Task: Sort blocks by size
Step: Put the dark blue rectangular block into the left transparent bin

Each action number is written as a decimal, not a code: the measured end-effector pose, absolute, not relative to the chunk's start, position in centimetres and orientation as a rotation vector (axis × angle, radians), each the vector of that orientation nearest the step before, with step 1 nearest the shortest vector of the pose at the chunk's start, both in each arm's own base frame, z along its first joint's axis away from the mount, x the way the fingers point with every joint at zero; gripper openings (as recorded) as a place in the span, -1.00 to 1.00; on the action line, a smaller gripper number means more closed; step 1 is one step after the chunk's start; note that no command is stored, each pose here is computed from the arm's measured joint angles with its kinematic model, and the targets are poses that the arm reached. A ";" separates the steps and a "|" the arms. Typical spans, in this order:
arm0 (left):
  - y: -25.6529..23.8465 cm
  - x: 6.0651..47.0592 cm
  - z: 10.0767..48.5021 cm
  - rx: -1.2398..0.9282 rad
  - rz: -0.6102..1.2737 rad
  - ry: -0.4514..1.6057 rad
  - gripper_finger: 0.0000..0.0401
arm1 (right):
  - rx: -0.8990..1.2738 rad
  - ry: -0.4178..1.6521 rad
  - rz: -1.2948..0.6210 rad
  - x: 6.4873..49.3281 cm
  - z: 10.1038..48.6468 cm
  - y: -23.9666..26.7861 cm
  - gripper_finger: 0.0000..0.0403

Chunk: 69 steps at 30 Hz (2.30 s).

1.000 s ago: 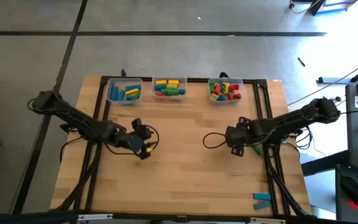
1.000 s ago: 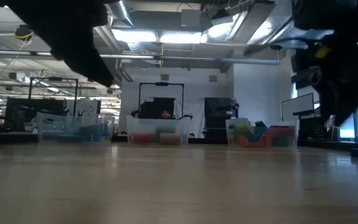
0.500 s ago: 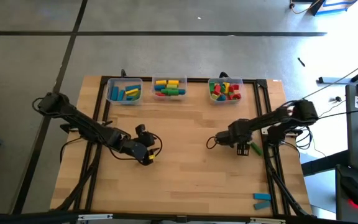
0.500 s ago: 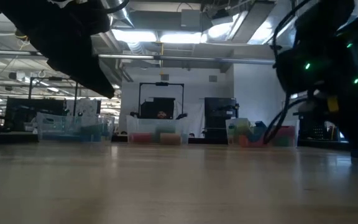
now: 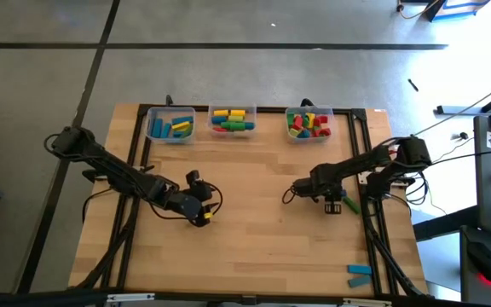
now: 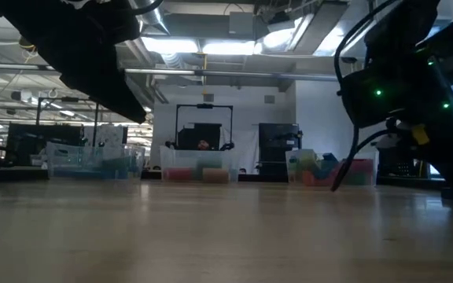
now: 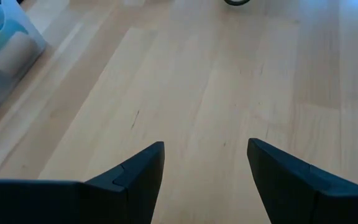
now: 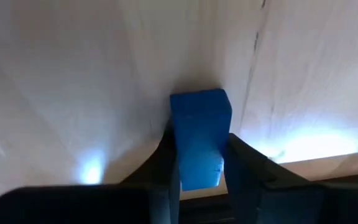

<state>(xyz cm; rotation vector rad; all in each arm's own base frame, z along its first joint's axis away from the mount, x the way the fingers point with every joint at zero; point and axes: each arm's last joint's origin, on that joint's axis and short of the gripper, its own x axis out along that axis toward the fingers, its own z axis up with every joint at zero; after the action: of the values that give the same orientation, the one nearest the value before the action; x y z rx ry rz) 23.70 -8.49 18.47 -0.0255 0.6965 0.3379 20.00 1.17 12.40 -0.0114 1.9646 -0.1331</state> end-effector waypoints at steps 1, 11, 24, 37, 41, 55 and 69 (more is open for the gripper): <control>-8.5 23.7 18.5 -0.026 0.338 0.696 0.13 | -0.007 1.960 -0.131 20.1 12.5 1.2 -0.56; -8.5 23.8 18.6 -0.033 0.335 0.684 0.13 | 0.038 1.638 -0.154 25.4 16.7 1.5 -0.54; -10.6 22.9 18.1 0.007 0.300 0.541 0.13 | 0.024 1.063 -0.058 30.5 20.1 5.2 -0.54; -11.3 24.2 16.5 -0.013 0.174 0.339 0.13 | -0.035 0.443 0.046 34.3 23.6 9.6 -0.54; -11.6 25.1 16.4 -0.037 0.166 0.264 0.13 | -0.028 0.359 0.062 35.0 23.8 10.1 -0.54; -11.9 27.2 17.1 -0.032 0.126 0.196 0.13 | 0.032 0.257 0.092 36.8 21.9 10.9 -0.54; -11.6 27.5 17.3 -0.039 0.119 0.177 -0.50 | 0.046 0.247 0.097 36.8 22.1 10.8 -0.53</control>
<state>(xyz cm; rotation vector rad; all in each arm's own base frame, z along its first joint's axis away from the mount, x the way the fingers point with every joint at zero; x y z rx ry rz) 27.46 -11.58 17.29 -0.0390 0.1772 0.1191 36.78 10.85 22.05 0.0460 0.2474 0.0965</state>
